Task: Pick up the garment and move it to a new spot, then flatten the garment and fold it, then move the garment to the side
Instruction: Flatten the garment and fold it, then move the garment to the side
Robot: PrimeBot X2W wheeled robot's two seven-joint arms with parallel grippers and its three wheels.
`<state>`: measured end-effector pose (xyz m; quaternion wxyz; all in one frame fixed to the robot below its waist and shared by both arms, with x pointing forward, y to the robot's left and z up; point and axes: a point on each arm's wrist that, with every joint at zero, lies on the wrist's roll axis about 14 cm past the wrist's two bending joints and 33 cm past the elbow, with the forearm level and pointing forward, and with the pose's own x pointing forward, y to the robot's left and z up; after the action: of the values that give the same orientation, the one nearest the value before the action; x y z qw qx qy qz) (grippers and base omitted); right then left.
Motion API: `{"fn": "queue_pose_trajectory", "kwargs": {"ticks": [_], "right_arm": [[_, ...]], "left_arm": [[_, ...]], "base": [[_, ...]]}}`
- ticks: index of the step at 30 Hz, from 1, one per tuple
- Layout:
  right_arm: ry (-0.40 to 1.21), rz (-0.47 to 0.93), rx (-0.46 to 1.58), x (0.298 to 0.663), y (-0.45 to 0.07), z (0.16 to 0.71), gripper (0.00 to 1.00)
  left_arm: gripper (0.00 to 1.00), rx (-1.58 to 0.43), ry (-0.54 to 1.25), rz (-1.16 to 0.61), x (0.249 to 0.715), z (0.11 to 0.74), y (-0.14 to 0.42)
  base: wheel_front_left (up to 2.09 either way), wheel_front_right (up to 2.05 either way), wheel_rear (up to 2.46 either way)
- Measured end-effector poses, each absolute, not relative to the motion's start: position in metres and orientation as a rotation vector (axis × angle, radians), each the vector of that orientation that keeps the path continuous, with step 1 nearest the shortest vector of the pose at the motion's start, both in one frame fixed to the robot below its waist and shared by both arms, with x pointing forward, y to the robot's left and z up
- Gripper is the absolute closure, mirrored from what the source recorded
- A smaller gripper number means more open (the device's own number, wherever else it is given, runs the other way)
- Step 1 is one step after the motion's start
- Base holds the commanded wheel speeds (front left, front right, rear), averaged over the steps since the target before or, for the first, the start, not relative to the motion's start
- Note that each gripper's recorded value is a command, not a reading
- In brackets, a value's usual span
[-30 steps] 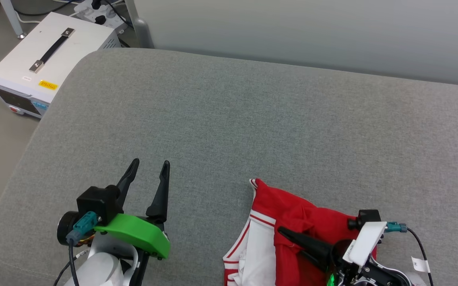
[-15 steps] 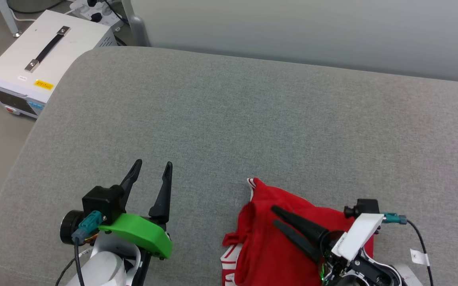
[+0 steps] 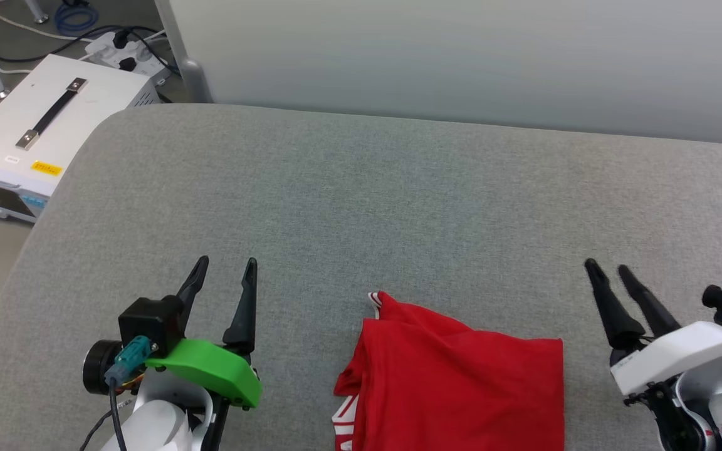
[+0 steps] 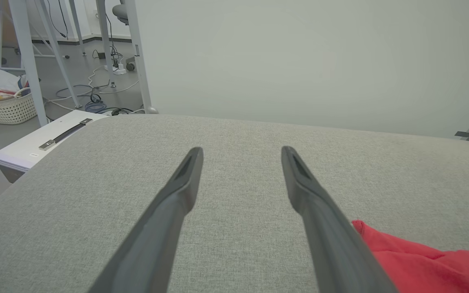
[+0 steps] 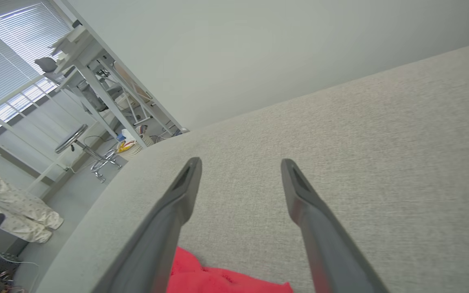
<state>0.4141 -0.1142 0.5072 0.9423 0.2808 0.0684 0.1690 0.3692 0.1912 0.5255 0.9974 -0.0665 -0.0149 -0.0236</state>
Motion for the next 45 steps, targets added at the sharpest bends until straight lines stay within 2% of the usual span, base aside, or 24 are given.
{"fn": "queue_pose_trajectory", "kwargs": {"ticks": [7,14,26,39,45], "right_arm": [[-0.039,0.190,0.279,0.402,-0.174,0.530,0.00],[-0.143,0.141,0.101,0.373,-0.188,0.560,0.00],[-0.113,0.075,0.097,0.335,-0.197,0.556,0.00],[-0.100,0.050,0.143,0.336,-0.202,0.555,0.00],[0.032,-0.029,0.263,0.340,-0.233,0.518,0.00]], "left_arm": [[0.00,-0.133,-0.043,-0.036,0.366,0.528,0.190],[0.00,-0.132,-0.067,-0.042,0.364,0.534,0.186],[0.00,-0.109,-0.060,-0.059,0.361,0.530,0.180],[0.00,-0.108,-0.078,-0.028,0.363,0.533,0.192],[0.00,-0.111,-0.099,-0.006,0.363,0.538,0.200]], "base": [[0.00,0.00,0.00],[0.00,0.00,0.00],[0.00,0.00,0.00],[0.00,0.00,0.00],[0.00,0.00,0.00]]}}
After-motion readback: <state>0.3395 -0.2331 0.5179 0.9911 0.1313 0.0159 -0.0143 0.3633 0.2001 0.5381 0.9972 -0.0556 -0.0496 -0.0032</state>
